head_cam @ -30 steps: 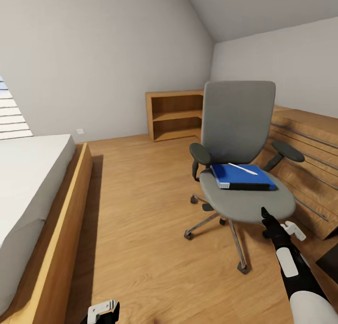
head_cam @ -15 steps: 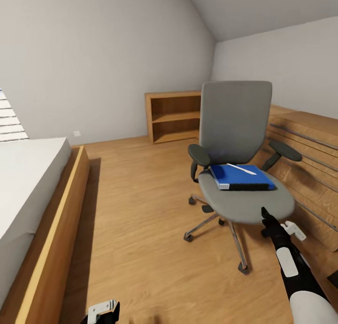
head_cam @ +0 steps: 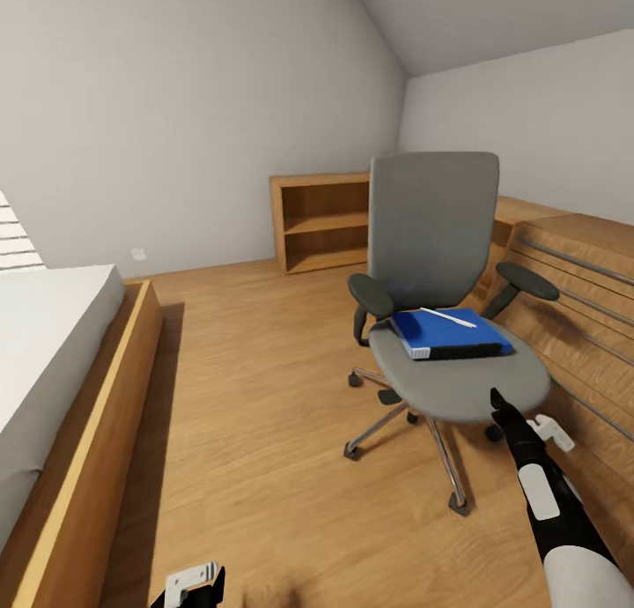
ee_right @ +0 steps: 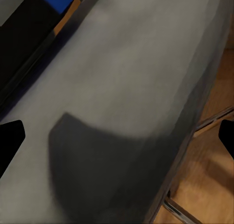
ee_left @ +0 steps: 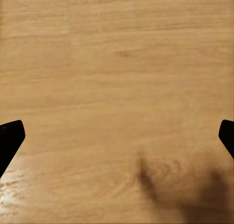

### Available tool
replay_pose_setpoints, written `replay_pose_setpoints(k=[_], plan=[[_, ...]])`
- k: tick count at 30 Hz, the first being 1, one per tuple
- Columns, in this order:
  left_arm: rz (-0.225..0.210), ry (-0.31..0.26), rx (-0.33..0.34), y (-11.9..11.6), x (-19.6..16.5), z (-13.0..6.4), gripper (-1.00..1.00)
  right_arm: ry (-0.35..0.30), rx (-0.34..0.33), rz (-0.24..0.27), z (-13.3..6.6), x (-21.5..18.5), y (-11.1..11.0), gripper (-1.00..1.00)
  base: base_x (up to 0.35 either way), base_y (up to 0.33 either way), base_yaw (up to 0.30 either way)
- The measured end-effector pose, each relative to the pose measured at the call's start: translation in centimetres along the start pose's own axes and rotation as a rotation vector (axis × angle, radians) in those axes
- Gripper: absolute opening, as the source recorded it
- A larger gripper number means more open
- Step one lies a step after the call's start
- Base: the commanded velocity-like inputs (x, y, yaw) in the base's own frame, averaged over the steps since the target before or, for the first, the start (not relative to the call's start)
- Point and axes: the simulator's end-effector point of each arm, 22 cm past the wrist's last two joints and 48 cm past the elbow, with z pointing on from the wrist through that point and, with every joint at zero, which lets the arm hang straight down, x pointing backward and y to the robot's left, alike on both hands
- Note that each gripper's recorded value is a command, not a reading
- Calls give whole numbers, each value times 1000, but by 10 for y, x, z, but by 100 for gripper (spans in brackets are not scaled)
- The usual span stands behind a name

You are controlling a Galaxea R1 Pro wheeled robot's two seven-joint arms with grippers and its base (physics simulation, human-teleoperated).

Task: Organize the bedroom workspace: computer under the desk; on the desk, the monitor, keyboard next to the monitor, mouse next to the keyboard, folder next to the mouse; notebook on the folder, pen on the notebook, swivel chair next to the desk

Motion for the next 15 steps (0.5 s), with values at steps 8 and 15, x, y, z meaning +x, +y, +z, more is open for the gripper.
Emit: replay_pose_setpoints(k=[8,15], plan=[[1,2,1,0,1,0,100,23,11,2,-1,11,-6,100,-219,-93,0],[1,-1,2,-1,-1,0,100,23,13,2,-1,11,-6,100,-284,-123,-55]])
